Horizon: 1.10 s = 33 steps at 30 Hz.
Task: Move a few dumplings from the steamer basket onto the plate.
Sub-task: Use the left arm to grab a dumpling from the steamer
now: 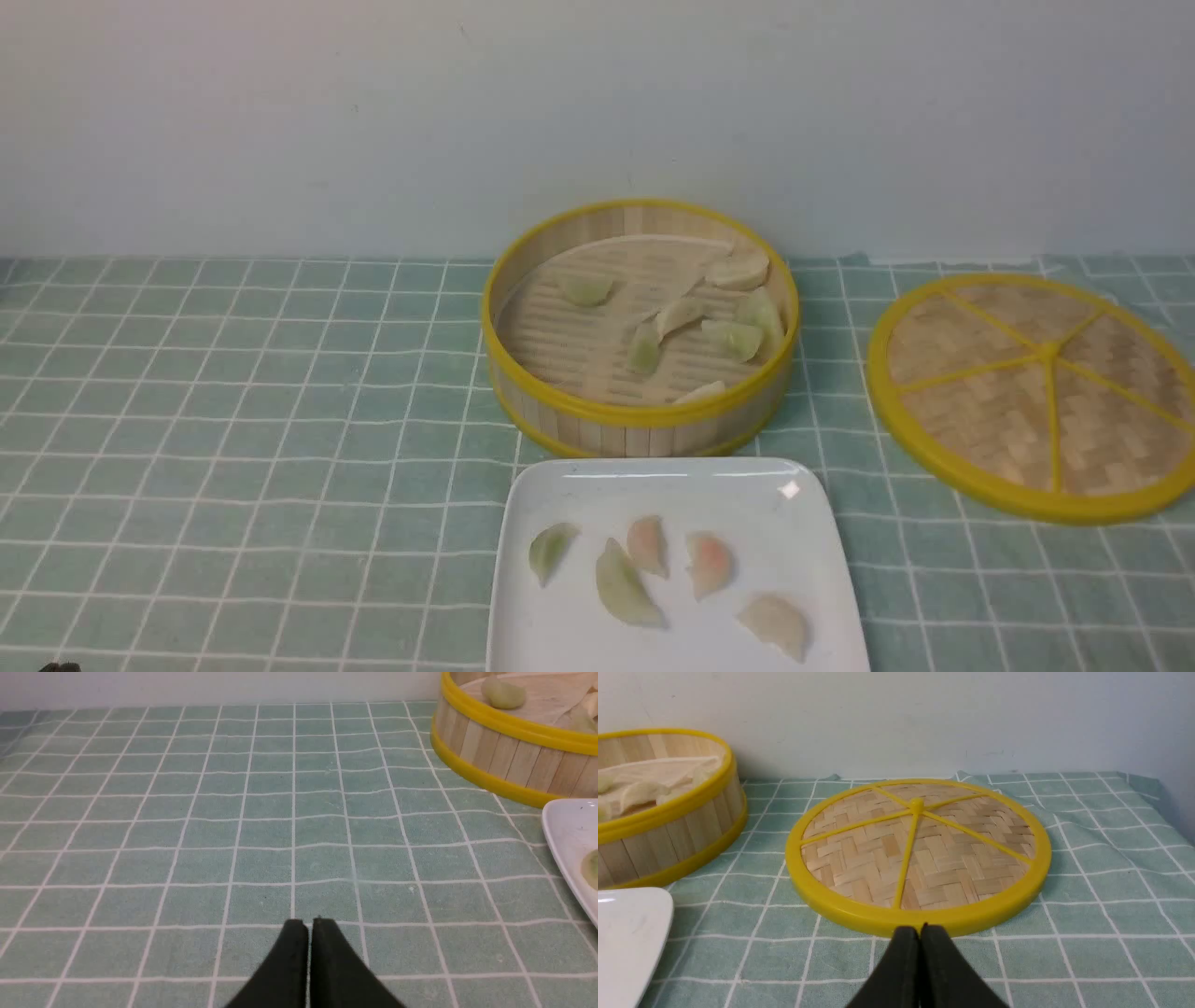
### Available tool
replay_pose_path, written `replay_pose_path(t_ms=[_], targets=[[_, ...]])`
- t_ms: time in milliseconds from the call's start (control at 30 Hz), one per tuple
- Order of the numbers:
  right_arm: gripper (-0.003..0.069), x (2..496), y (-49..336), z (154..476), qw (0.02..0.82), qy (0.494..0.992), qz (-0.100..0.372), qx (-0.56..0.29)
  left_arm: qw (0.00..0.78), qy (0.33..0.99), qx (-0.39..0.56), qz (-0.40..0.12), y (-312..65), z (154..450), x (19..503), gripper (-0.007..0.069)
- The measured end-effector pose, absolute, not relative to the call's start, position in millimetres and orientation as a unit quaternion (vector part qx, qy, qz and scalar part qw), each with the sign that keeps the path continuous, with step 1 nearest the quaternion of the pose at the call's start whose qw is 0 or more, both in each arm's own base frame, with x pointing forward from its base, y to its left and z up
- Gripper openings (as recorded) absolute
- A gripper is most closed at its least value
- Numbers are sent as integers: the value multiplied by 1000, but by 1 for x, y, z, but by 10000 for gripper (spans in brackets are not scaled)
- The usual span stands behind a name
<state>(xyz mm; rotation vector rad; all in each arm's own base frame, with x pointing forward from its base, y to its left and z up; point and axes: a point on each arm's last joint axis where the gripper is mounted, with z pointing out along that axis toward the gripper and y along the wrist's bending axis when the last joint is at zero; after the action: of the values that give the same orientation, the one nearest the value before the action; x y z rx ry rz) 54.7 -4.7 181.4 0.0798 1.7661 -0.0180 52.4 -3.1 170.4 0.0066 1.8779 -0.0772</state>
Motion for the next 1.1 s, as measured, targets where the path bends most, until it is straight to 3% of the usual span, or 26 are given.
replay_pose_path(t_ms=[700,833,1067,1100], targets=[[-14,55,-5,181,634,772,-8,35,591,806,6,-27,-3,171,52,-6],[-14,55,-5,181,634,772,-8,35,612,789,-18,-54,-4,175,54,-6],[-14,55,-5,181,634,772,-8,35,723,673,-85,-134,-3,204,57,-6],[-14,55,-5,181,634,772,-8,35,758,627,-99,-150,-1,215,55,-6]])
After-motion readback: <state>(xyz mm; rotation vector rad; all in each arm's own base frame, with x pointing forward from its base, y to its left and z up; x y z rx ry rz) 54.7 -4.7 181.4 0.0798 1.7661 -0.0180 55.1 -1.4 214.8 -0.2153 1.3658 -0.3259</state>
